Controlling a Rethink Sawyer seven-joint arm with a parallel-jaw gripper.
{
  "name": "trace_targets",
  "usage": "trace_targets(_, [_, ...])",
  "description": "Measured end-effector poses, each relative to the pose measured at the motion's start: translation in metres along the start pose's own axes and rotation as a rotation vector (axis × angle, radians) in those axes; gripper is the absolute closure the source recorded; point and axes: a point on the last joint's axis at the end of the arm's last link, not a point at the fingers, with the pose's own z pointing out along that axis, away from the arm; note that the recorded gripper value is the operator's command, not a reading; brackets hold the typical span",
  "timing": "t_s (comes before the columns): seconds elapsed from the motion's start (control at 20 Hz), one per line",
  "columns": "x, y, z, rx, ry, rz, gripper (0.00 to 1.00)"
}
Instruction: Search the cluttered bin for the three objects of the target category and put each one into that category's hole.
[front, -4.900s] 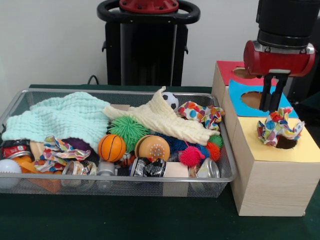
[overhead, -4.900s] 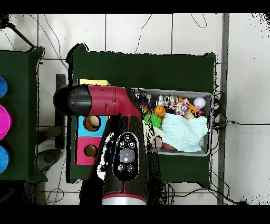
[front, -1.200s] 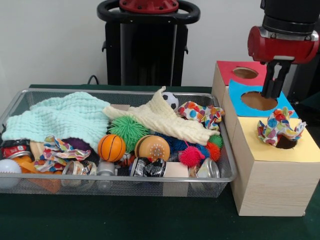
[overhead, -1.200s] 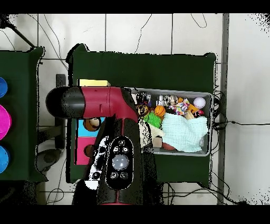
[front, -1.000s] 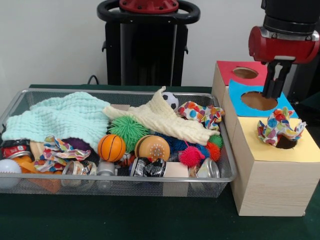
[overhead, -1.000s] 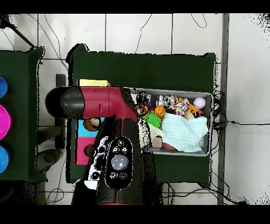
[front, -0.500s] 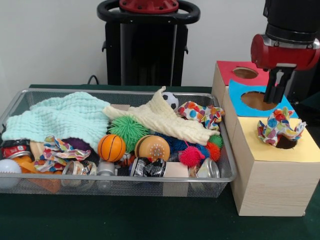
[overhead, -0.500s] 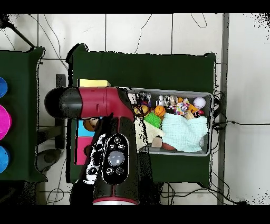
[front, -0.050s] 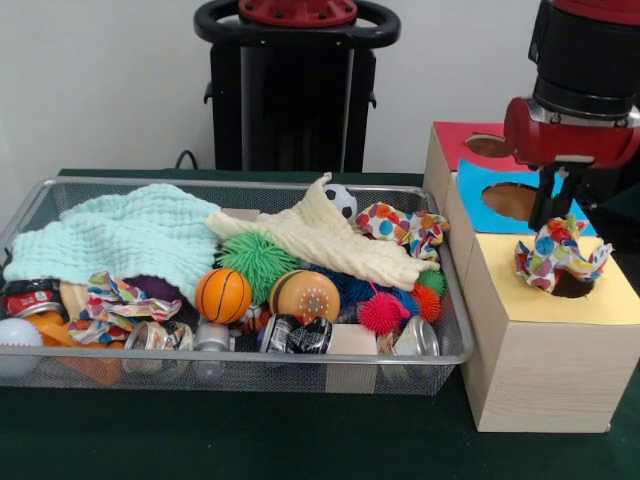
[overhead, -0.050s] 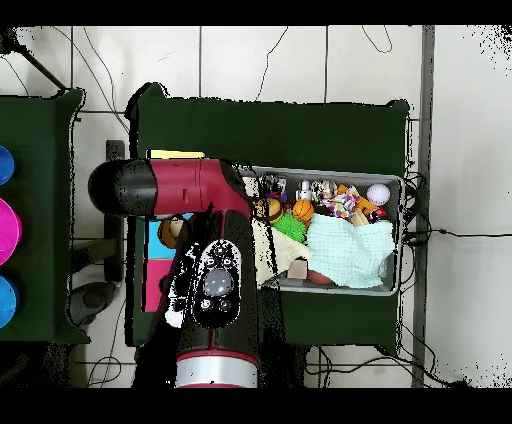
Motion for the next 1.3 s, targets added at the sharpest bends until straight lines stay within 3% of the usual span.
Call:
trace_targets(0.7, [-0.04, 0.005, 0.01, 0.0, -0.06, -0.007, 1.0])
trace_targets(1.3, [-0.043, 0.001, 0.014, 0.009, -0.063, -0.005, 1.0])
